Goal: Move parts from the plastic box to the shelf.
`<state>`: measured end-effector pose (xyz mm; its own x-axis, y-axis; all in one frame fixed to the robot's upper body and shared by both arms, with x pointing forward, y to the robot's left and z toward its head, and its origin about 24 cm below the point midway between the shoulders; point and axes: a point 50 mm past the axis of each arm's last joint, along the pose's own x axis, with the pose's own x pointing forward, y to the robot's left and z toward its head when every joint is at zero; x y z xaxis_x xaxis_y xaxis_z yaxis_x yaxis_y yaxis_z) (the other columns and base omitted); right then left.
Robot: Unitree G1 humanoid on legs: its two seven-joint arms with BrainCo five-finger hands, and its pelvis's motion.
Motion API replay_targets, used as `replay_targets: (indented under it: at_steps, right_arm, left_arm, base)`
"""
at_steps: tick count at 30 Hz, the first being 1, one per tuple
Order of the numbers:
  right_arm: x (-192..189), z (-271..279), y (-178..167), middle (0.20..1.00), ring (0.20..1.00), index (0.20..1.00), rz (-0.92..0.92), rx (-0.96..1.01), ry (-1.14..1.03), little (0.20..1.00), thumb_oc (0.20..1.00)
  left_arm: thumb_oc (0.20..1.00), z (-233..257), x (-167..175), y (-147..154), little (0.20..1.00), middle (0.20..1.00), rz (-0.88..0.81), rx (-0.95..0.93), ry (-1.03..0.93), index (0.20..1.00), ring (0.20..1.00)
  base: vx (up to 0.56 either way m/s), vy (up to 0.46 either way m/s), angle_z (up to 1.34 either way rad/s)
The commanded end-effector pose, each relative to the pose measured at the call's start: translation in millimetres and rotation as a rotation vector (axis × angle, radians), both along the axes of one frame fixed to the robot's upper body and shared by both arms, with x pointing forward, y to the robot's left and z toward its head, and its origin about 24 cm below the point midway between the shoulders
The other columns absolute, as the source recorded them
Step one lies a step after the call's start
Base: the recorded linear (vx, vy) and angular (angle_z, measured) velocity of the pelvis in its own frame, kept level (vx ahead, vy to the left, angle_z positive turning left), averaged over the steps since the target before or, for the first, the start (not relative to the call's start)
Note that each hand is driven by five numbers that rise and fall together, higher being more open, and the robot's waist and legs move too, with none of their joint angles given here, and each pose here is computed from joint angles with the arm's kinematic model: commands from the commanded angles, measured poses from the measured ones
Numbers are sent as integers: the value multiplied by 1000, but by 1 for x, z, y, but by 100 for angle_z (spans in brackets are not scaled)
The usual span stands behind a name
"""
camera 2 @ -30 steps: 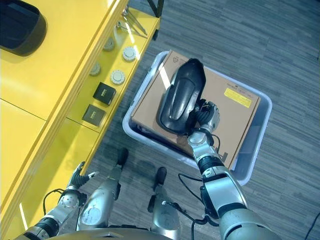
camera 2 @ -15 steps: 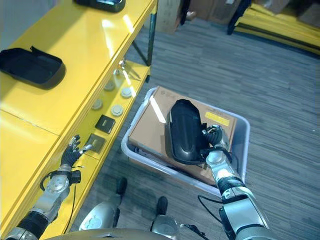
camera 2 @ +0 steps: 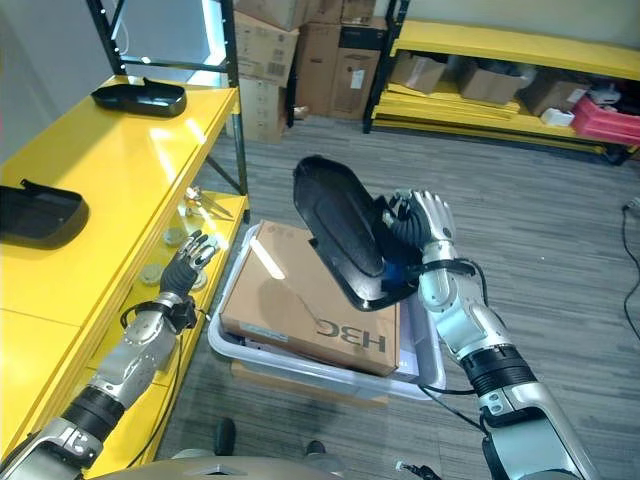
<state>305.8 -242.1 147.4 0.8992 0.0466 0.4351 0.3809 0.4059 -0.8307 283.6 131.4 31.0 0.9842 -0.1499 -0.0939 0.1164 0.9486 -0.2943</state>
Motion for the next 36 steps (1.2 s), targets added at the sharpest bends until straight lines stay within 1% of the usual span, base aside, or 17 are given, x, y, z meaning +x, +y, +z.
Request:
replay_targets:
  at_steps: [1, 5, 6, 10, 15, 16, 19, 20, 22, 24, 28, 29, 30, 33, 34, 36]
  right_arm:
    - [-3, 34, -1, 200, 200, 200, 28, -85, -153, 200, 200]
    - [-5, 36, 19, 200, 200, 200, 120, -61, -164, 200, 200]
    - [-5, 36, 19, 200, 200, 200, 120, -61, -165, 200, 200]
    - [1, 34, 37, 200, 200, 200, 197, -65, -137, 200, 200]
    - [9, 32, 64, 200, 200, 200, 314, -102, -95, 200, 200]
    - [9, 32, 64, 200, 200, 200, 314, -102, -95, 200, 200]
    - [13, 34, 83, 200, 200, 200, 397, -137, -73, 200, 200]
    - [13, 34, 83, 200, 200, 200, 397, -138, -73, 200, 200]
    - [14, 35, 97, 200, 200, 200, 450, -163, -64, 200, 200]
    - [14, 35, 101, 200, 200, 200, 463, -164, -62, 200, 200]
    - [12, 33, 122, 200, 200, 200, 552, -159, -39, 200, 200]
    - [10, 31, 127, 200, 200, 200, 578, -150, -31, 200, 200]
    - [8, 31, 133, 200, 200, 200, 610, -136, -23, 200, 200]
    - [4, 31, 140, 200, 200, 200, 655, -122, -17, 200, 200]
    - [-5, 28, 147, 200, 200, 200, 714, -80, 0, 200, 200]
    - [-9, 26, 148, 200, 200, 200, 732, -67, 9, 200, 200]
  left_arm:
    - [1000, 20, 13, -13, 1000, 1000, -53, -104, -56, 1000, 1000]
    - [1000, 25, 17, -32, 1000, 1000, -100, -118, -57, 1000, 1000]
    - [1000, 25, 17, -32, 1000, 1000, -100, -118, -57, 1000, 1000]
    - [1000, 32, 18, -50, 1000, 1000, -179, -146, -70, 1000, 1000]
    - [1000, 41, 17, -69, 1000, 1000, -278, -125, -109, 1000, 1000]
    - [1000, 42, 18, -69, 1000, 1000, -277, -125, -110, 1000, 1000]
    - [1000, 45, 17, -77, 1000, 1000, -329, -100, -128, 1000, 1000]
    - [1000, 45, 17, -77, 1000, 1000, -329, -100, -128, 1000, 1000]
    - [1000, 46, 17, -78, 1000, 1000, -340, -87, -131, 1000, 1000]
    - [1000, 45, 17, -78, 1000, 1000, -340, -85, -128, 1000, 1000]
    - [1000, 40, 16, -78, 1000, 1000, -350, -56, -116, 1000, 1000]
    - [715, 40, 15, -79, 715, 715, -358, -46, -117, 715, 715]
    - [200, 40, 15, -79, 200, 200, -365, -18, -130, 200, 200]
    - [200, 42, 17, -76, 200, 200, -349, 0, -151, 200, 200]
    - [200, 46, 18, -71, 200, 200, -303, 8, -180, 200, 200]
    - [200, 49, 19, -69, 200, 200, -288, 7, -195, 200, 200]
  base:
    - [9, -29, -6]
    - [1, -11, -5]
    - [0, -6, -5]
    - [-5, -5, -7]
    - [0, 0, 0]
    - [0, 0, 0]
    - [0, 0, 0]
    - [0, 0, 0]
    - [-13, 18, 5]
    - [-5, 7, 3]
    - [-8, 14, 3]
    - [0, 0, 0]
    - [0, 0, 0]
    - [0, 0, 0]
    - [0, 0, 0]
    - [0, 0, 0]
